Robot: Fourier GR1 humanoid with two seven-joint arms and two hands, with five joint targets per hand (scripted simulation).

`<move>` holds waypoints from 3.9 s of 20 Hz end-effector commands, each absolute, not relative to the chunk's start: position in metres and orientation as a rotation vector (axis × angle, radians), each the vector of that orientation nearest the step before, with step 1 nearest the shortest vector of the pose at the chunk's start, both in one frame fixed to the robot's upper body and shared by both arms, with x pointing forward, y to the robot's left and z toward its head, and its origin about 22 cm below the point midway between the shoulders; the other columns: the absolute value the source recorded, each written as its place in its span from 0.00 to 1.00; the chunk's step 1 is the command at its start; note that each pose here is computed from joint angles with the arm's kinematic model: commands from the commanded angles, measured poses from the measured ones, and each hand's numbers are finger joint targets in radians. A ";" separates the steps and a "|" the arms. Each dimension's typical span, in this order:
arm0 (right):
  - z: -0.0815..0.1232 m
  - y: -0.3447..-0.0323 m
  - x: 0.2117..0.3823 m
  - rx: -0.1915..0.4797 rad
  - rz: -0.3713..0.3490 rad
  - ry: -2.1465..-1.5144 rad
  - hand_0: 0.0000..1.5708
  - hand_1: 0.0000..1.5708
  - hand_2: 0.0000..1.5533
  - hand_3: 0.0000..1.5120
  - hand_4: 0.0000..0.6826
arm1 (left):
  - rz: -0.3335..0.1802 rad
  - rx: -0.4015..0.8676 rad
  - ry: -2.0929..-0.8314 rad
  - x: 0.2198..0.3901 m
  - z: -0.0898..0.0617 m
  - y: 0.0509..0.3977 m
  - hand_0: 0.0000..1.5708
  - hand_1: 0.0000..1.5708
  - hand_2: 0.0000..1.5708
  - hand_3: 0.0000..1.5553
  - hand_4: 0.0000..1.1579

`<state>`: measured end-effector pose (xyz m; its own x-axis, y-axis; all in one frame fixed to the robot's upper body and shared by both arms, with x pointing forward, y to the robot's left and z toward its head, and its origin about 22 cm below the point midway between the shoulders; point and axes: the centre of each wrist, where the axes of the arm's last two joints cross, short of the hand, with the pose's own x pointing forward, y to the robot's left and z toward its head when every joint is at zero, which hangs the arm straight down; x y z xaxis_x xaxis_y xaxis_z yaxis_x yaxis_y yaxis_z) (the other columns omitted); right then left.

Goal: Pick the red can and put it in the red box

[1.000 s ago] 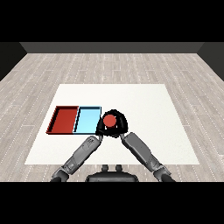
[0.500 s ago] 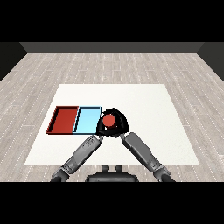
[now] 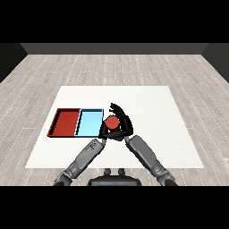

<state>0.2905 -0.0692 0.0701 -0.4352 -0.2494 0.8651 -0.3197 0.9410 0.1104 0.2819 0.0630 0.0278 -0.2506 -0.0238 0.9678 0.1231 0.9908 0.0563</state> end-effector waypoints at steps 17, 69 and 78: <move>0.145 -0.184 0.281 0.155 -0.113 -2.242 0.00 0.00 0.00 0.00 0.00 | -0.111 0.018 -1.809 0.297 0.024 0.112 1.00 1.00 1.00 0.94 0.98; 0.001 -0.260 0.242 -0.046 -0.105 -2.094 0.00 0.00 0.00 0.00 0.00 | -0.309 0.848 -0.871 0.350 -0.027 0.394 0.00 0.00 0.00 0.00 0.56; 0.011 -0.270 0.249 -0.005 -0.089 -2.129 0.00 0.00 0.00 0.00 0.00 | -0.204 0.832 -0.808 0.353 -0.030 0.386 0.00 0.00 0.00 0.00 0.00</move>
